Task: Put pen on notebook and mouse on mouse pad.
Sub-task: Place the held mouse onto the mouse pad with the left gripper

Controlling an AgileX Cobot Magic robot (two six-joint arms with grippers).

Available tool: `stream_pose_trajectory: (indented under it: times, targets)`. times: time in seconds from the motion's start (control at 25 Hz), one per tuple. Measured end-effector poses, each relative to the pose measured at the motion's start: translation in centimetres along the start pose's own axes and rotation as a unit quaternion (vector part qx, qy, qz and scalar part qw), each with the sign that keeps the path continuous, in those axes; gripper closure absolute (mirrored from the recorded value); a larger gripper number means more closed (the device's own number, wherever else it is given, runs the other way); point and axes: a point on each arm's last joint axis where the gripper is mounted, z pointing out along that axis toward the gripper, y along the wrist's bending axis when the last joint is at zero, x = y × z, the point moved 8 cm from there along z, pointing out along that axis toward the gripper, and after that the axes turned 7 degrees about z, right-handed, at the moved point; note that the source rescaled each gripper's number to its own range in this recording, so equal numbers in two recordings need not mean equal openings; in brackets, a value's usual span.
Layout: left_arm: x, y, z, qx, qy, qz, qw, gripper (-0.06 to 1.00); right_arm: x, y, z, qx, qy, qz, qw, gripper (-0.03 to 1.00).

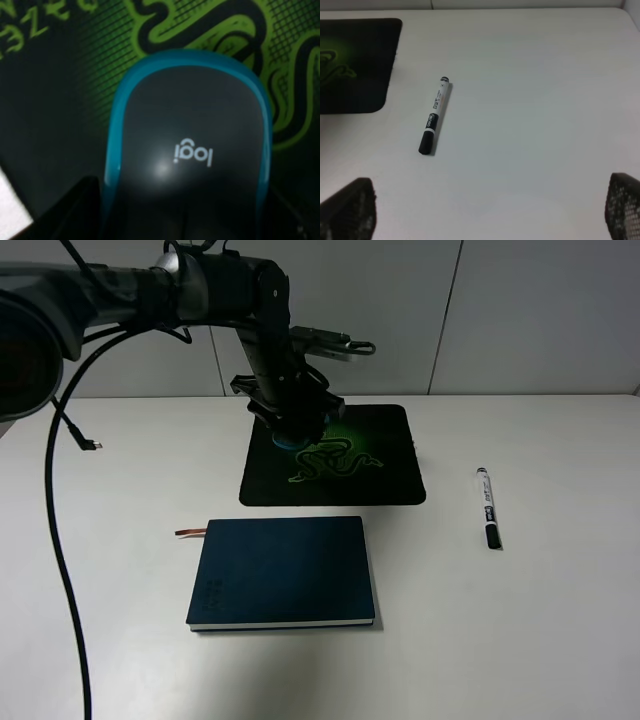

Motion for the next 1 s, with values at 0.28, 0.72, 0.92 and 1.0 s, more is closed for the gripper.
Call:
stream_pose_trajectory:
  times: [0.28,0.72,0.92,1.0]
  targets:
    - [-1.1,-1.5,1.9,0.002,-0.032,0.014,0.999,0.94,0.0,0.0,0.0,0.0,0.0,0.0,1.0,-0.03]
    - [-0.6,-2.0,4.4,0.004,-0.026,0.011,1.0,0.94,0.0,0.0,0.0,0.0,0.0,0.0,1.0,-0.03]
    - [-0.7,-2.0,4.4,0.004,-0.028,0.01,1.0,0.94,0.0,0.0,0.0,0.0,0.0,0.0,1.0,-0.03]
    - [-0.7,-2.0,4.4,0.004,-0.028,0.01,1.0,0.94,0.0,0.0,0.0,0.0,0.0,0.0,1.0,-0.03]
